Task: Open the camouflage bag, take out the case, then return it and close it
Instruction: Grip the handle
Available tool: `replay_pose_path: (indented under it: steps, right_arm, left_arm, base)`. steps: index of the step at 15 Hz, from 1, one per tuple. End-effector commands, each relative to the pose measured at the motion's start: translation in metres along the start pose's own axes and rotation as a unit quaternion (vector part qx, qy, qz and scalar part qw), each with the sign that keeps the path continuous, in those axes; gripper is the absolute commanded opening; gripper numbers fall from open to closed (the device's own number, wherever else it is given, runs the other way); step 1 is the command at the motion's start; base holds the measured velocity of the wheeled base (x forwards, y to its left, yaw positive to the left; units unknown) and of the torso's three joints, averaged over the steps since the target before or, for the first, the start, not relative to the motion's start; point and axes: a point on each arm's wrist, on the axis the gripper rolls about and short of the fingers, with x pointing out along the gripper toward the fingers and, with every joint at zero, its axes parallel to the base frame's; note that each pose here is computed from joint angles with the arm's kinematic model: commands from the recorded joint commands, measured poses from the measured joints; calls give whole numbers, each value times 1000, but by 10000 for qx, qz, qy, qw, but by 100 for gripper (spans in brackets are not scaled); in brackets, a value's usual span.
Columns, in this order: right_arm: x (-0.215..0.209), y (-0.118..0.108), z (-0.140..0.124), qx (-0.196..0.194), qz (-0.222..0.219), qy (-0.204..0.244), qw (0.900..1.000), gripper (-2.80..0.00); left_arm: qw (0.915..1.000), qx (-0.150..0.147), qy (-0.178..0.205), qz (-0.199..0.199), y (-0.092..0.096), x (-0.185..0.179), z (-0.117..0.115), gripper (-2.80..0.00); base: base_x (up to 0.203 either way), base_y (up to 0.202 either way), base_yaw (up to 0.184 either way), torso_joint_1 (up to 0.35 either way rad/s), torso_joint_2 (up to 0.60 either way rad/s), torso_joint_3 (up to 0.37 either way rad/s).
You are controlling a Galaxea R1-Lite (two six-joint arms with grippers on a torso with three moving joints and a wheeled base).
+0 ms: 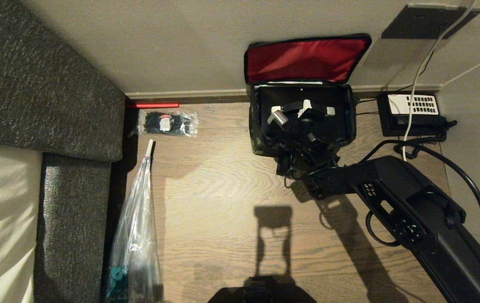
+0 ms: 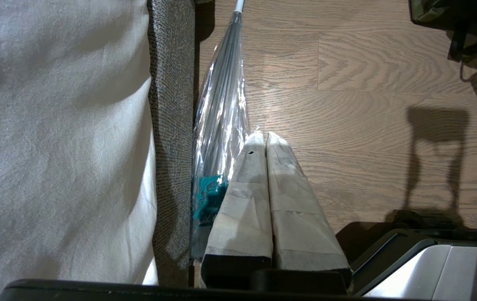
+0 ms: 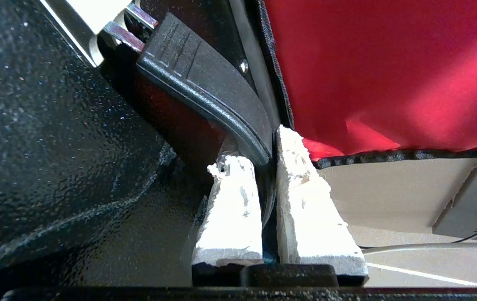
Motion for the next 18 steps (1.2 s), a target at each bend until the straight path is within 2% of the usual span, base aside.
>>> replay_pose_path:
  steps: [1, 10, 18]
  right_arm:
    - [-4, 1, 1, 1, 45, 48, 10000, -280]
    - [-42, -20, 19, 82, 349, -53, 9993, -280]
    - [-41, -13, 21, 123, 285, -3, 9995, -280]
  left_arm:
    - [10000, 0, -2, 3, 0, 0, 0, -280]
    - [10000, 0, 5, -4, 0, 0, 0, -280]
    - [10000, 0, 5, 3, 0, 0, 0, -280]
  base:
    - [0, 0, 0, 0, 0, 0]
    - [0, 0, 0, 0, 0, 0]
    - [0, 0, 0, 0, 0, 0]
